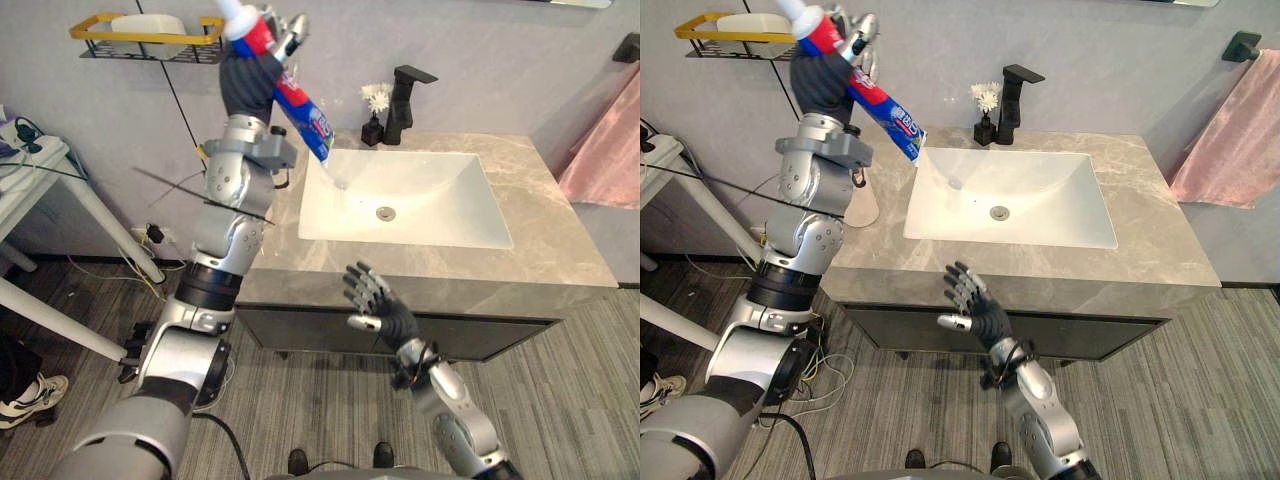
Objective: Organize washtable
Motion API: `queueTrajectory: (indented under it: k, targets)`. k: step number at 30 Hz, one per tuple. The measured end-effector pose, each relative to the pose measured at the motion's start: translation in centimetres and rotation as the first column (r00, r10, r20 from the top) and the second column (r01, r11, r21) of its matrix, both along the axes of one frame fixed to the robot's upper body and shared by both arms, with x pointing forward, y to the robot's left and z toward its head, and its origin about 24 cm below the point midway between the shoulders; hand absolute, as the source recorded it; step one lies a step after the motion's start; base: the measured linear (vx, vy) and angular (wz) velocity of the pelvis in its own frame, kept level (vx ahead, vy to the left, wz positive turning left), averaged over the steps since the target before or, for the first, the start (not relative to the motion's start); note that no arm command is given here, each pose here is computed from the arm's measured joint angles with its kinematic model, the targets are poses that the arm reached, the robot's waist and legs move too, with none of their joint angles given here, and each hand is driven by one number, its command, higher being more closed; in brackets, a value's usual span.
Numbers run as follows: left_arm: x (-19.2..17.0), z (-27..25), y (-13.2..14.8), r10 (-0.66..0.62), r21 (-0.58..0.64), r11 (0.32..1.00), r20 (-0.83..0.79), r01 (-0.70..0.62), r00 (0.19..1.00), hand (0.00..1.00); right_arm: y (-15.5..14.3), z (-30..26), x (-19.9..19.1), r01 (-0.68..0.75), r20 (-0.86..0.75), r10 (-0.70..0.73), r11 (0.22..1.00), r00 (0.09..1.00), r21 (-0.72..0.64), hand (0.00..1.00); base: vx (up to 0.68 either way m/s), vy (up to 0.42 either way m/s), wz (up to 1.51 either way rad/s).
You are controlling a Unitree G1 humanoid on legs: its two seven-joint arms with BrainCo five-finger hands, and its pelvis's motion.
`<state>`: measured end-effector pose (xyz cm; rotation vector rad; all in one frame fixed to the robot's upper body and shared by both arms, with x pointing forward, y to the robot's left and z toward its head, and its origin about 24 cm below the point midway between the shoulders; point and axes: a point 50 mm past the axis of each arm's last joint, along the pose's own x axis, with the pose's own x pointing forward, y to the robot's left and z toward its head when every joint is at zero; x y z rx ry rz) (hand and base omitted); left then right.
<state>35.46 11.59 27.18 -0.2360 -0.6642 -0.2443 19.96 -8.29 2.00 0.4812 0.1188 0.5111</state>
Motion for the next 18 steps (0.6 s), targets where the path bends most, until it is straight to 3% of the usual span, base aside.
queueTrajectory:
  k: [4,9,18]
  targets:
    - [1.1,-0.2,0.1,0.048,0.093,0.995,-0.033,-0.044,0.998,1.0,0.2,-1.0,-1.2,-0.016,-0.049,0.017,1.0,0.999,0.004,0.0,0.0,-0.002,0.06]
    - [0.9,2.5,0.2,0.121,0.314,0.937,0.111,-0.15,0.986,1.0,-0.2,-2.5,-3.1,-0.051,-0.106,0.049,0.998,0.993,-0.021,0.0,0.0,0.001,0.01]
    - [0.8,3.1,0.8,0.205,0.412,0.869,0.205,-0.274,0.957,1.0,-1.0,-4.5,-4.2,-0.057,-0.171,0.037,0.992,0.985,-0.116,0.0,0.0,0.0,0.0]
